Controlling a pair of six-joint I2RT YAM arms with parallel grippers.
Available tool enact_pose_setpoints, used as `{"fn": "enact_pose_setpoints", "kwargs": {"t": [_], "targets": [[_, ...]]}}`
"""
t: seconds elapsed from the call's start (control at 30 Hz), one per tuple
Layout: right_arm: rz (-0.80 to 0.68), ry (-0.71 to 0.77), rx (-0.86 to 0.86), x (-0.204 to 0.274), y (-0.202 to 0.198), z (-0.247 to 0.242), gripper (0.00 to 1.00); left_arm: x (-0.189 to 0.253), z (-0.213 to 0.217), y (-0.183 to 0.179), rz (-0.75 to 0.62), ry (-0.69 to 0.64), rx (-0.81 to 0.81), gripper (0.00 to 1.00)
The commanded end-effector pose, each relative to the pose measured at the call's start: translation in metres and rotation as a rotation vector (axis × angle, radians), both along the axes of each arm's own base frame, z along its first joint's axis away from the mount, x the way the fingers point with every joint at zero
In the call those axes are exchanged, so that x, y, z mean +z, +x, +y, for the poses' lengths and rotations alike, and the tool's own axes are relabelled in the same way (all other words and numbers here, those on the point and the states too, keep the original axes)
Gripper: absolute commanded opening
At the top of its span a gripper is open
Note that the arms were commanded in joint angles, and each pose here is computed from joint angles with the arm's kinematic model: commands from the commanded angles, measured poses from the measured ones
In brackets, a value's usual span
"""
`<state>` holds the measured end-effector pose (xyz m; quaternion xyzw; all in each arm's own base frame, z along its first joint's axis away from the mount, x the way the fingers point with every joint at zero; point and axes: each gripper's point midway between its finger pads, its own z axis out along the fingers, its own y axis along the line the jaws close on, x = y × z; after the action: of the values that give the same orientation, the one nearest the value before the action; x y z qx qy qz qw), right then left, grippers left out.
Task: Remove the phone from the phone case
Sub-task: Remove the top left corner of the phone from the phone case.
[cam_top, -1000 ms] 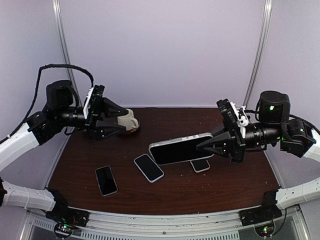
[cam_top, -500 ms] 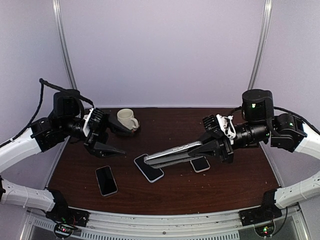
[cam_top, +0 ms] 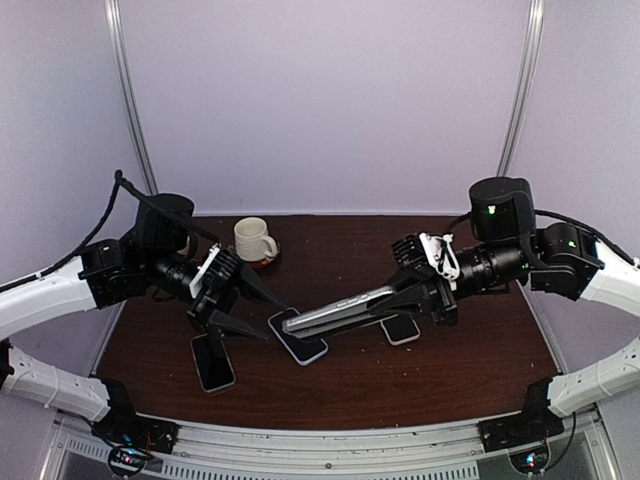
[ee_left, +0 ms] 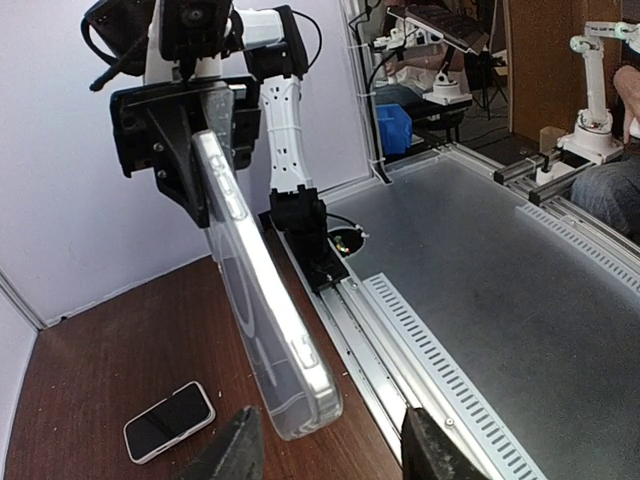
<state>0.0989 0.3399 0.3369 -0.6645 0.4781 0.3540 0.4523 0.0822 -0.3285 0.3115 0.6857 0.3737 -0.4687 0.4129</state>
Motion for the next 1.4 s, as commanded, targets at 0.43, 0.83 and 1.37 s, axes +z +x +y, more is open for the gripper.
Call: {"fn": "enact_pose_setpoints", "kwargs": {"t": [0.43, 0.83, 1.37], "targets": [[-0.051, 0.099, 0.044, 0.037, -0.004, 0.008, 0.00, 0.002, -0.015, -0.004, -0.027, 0.007, -0.018, 0.35], [-0.032, 0.098, 0.073, 0.036, -0.009, 0.013, 0.00, 0.004, -0.017, -0.004, -0.037, 0.002, -0.021, 0.19], [0.123, 0.088, 0.314, 0.030, -0.047, 0.028, 0.00, 0.010, -0.008, -0.024, -0.031, -0.028, -0.129, 0.02]]}}
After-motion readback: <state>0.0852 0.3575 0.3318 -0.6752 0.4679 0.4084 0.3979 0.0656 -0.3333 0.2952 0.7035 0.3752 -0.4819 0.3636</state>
